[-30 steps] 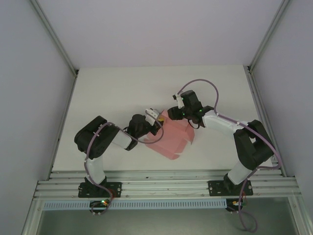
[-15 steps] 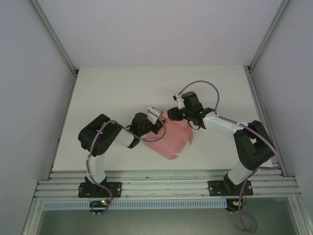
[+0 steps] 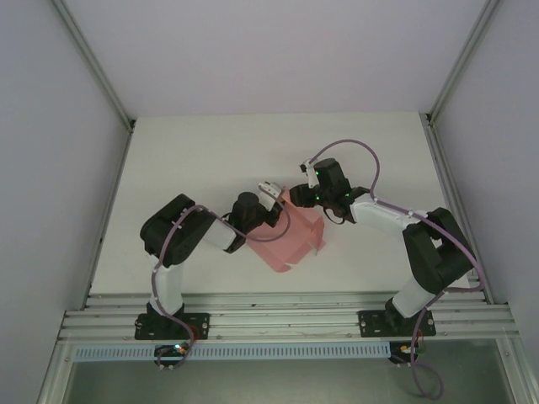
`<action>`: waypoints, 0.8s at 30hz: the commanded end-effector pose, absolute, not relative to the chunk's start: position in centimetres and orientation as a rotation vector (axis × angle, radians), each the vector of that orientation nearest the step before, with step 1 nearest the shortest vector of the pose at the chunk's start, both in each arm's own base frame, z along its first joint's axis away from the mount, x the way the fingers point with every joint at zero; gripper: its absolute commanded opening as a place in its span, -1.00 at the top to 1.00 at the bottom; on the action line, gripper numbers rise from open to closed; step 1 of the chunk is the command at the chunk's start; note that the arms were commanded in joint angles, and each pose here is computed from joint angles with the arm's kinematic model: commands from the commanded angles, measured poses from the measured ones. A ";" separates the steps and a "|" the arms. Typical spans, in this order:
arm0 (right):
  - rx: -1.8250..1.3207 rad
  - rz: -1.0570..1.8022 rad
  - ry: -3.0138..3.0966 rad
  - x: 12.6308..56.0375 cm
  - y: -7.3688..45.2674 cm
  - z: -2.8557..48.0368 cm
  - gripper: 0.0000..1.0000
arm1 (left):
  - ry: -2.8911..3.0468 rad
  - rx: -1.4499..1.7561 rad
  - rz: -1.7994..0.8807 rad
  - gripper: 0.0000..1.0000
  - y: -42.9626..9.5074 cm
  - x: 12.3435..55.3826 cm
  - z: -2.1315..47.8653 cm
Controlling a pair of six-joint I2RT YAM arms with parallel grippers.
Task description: Assemble paper box
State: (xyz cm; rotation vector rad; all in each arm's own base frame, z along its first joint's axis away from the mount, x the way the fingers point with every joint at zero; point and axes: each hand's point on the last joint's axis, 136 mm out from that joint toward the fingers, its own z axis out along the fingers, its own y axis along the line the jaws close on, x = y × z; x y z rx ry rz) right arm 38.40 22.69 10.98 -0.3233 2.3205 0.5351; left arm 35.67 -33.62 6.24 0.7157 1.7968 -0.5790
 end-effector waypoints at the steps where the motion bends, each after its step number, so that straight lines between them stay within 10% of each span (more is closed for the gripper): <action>1: -0.330 0.522 2.549 33.4 22.1 5.9 0.06 | 1.888 0.537 -0.388 1.00 -30.7 38.2 4.8; 15: -0.201 0.552 2.622 31.4 23.1 4.9 0.12 | 1.862 0.427 -0.296 1.00 -30.2 38.8 5.1; 24: -0.201 0.482 2.601 32.1 22.4 5.7 0.12 | 1.846 0.523 -0.518 0.27 -31.2 35.3 6.3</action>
